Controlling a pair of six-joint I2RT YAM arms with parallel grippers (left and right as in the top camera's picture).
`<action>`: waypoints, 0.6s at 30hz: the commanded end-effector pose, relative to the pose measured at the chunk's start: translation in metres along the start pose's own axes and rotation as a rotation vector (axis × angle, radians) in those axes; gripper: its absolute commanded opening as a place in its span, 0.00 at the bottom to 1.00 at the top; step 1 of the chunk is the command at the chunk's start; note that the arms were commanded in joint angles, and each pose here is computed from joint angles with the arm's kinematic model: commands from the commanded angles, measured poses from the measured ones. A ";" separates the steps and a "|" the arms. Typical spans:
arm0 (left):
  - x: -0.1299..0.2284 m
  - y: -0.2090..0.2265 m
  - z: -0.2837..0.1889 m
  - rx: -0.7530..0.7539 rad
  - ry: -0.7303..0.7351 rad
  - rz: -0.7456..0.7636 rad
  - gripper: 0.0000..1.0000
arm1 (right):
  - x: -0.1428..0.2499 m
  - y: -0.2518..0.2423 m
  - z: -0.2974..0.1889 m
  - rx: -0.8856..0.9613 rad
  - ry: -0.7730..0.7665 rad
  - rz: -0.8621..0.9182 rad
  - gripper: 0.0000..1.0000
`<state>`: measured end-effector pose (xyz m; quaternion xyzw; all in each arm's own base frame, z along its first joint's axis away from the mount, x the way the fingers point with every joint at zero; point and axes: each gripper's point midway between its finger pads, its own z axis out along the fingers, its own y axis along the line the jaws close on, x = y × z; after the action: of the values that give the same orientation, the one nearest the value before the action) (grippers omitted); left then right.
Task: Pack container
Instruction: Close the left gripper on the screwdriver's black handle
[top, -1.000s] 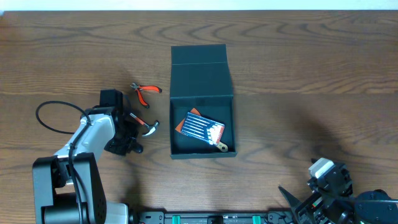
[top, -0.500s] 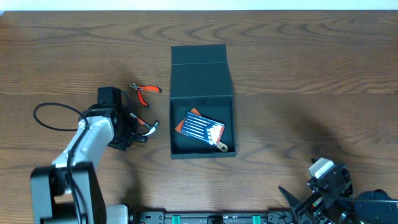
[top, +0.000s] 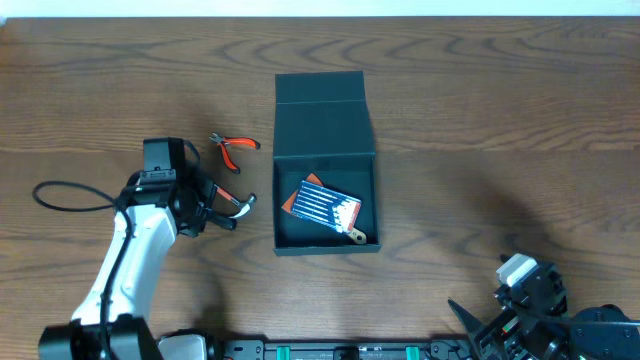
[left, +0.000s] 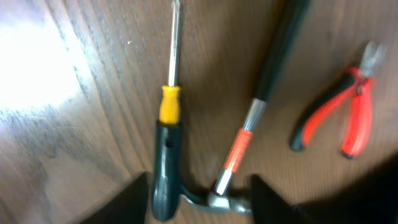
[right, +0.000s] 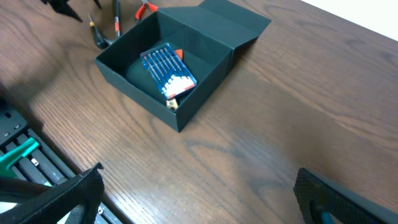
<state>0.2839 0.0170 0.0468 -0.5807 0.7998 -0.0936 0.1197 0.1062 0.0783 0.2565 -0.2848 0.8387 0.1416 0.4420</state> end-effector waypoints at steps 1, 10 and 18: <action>0.000 0.014 0.017 -0.077 0.010 -0.017 0.69 | 0.000 -0.002 -0.001 0.013 -0.005 0.020 0.99; 0.010 0.031 0.040 -0.173 0.067 -0.021 0.85 | 0.000 -0.002 -0.001 0.013 -0.005 0.020 0.99; 0.016 0.038 0.055 -0.214 0.106 -0.026 0.72 | 0.000 -0.002 -0.001 0.013 -0.005 0.020 0.99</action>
<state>0.2662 0.0143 -0.0039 -0.5929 0.8033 -0.0457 0.0334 0.1061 0.0783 0.2564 -0.2848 0.8388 0.1415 0.4419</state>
